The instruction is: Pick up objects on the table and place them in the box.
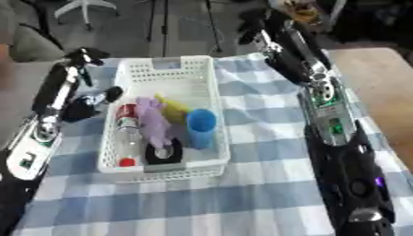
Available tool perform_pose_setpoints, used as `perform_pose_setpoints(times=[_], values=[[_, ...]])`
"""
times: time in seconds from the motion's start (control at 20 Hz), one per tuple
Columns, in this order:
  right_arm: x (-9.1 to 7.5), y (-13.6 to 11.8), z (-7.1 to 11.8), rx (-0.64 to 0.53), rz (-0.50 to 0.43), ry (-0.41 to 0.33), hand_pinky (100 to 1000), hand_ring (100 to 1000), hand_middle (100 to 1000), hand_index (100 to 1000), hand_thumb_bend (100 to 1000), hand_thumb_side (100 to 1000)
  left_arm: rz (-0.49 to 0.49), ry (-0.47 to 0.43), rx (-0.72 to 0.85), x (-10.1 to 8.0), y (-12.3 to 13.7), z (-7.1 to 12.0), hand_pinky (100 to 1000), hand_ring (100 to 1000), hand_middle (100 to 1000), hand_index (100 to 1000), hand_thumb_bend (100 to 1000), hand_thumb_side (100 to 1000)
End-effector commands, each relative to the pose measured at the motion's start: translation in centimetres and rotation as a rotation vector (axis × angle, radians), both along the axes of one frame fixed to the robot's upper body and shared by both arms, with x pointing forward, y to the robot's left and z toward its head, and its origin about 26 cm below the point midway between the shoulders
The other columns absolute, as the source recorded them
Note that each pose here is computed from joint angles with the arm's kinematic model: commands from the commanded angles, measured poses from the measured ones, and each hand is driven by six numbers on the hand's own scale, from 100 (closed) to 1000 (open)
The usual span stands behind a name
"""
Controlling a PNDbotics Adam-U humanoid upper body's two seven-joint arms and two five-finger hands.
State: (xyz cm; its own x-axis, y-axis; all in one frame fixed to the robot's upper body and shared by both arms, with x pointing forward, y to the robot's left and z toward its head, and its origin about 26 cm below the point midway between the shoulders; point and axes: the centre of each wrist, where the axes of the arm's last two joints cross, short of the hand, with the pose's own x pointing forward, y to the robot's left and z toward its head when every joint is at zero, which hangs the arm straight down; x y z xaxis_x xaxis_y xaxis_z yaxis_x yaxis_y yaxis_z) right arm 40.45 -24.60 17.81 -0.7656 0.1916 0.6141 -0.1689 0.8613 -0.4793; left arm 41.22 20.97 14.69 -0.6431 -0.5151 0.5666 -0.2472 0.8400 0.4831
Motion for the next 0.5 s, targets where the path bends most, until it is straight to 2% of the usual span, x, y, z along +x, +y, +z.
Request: perform_pose_setpoints(times=[0.05, 0.1, 0.3, 0.5], values=[[0.0, -0.5, 1.1, -0.009, -0.007, -0.030, 625, 566, 600, 775, 100, 673, 0.016, 0.000, -0.222, -1.3, 3.3, 2.9, 311, 677, 696, 792, 675, 948], [0.0, -0.5, 1.1, -0.010, -0.008, -0.030, 625, 567, 600, 775, 100, 672, 0.016, 0.022, -0.279, -1.7, 4.2, 3.1, 283, 668, 694, 790, 639, 922], [0.0, -0.6, 1.1, -0.013, -0.012, -0.030, 625, 565, 599, 775, 100, 677, 0.051, 0.188, -0.491, -3.0, 7.9, 2.1, 245, 657, 682, 786, 592, 925], [0.0, -0.8, 1.1, -0.014, -0.016, -0.030, 625, 566, 599, 775, 100, 674, 0.024, 0.309, -0.569, -3.8, 9.8, 0.9, 237, 658, 683, 791, 561, 931]])
